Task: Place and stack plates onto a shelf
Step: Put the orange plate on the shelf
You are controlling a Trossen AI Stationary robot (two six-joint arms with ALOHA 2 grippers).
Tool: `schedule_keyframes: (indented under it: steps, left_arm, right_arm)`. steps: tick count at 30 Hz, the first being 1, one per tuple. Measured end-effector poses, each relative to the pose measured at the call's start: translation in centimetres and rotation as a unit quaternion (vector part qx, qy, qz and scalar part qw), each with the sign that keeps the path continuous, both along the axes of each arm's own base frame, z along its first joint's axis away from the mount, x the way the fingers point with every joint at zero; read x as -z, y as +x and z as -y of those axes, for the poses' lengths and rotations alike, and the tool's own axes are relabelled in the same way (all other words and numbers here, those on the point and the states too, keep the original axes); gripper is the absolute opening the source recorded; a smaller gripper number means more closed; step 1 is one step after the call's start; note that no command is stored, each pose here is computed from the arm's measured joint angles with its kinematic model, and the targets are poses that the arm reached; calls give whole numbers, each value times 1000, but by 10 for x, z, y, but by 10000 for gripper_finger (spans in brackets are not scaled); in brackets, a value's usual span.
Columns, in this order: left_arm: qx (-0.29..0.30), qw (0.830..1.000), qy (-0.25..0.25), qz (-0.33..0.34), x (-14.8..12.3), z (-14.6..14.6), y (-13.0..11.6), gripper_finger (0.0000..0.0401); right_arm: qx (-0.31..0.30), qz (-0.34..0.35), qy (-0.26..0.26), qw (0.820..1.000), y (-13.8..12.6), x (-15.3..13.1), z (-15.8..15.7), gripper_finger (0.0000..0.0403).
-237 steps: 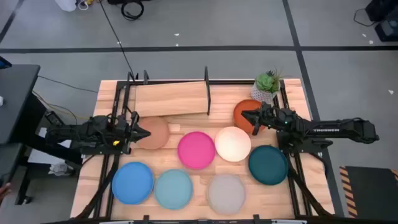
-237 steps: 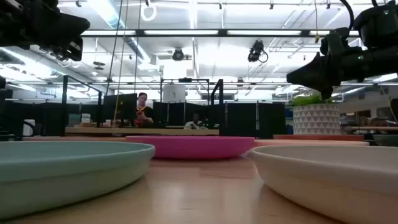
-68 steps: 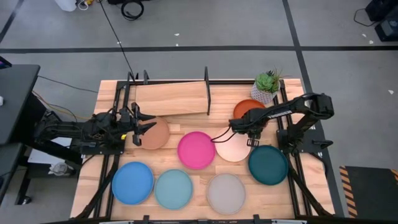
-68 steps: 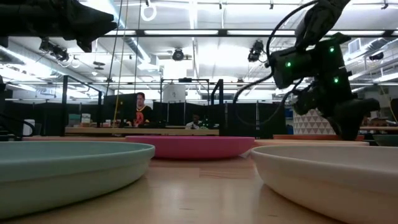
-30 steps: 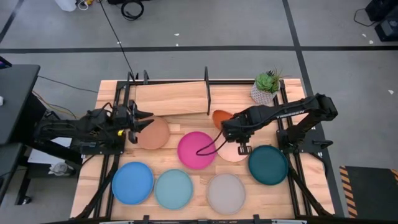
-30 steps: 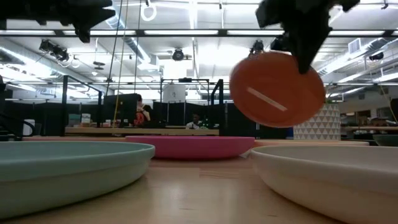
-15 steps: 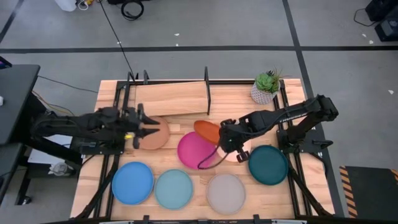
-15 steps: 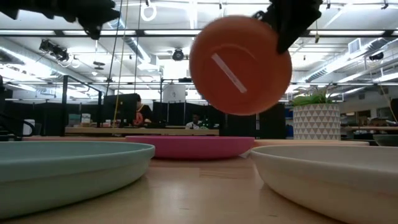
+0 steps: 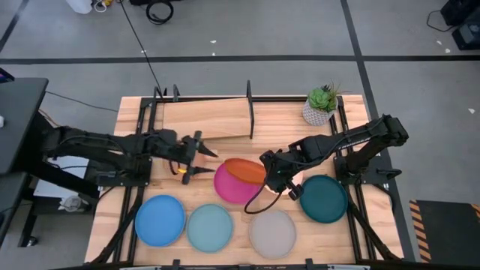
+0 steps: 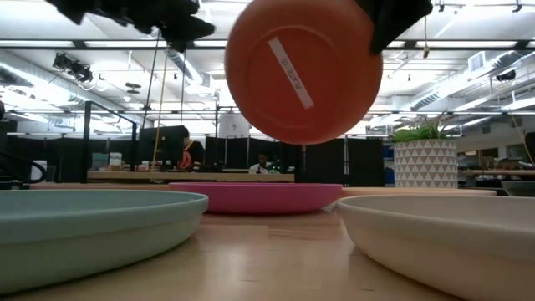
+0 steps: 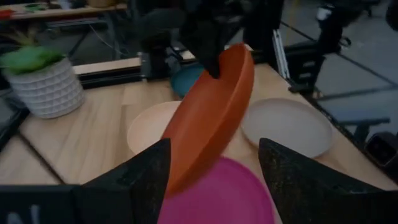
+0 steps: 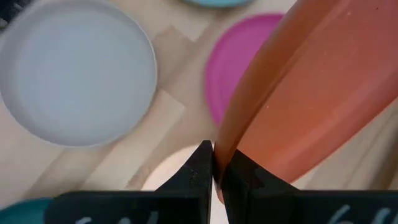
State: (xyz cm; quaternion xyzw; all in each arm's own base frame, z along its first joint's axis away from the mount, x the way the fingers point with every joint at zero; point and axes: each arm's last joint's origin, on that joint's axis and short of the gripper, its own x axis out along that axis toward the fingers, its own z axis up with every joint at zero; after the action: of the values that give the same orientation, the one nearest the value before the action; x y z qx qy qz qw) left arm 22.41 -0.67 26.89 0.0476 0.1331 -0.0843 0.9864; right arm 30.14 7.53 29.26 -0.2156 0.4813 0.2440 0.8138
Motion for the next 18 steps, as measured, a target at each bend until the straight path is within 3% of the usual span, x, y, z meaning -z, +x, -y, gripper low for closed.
schedule_keyframes:
  steps: [10, 18]
  left_arm:
    - [84, 995, 53, -32, 11, 19, 39, 254]
    - [70, 991, 106, -28, 21, 29, 50, 232]
  right_arm:
    - [-22, 22, 20, 999, 4, -2, -2, 27]
    - [-9, 48, 31, 998, 9, -6, 0, 27]
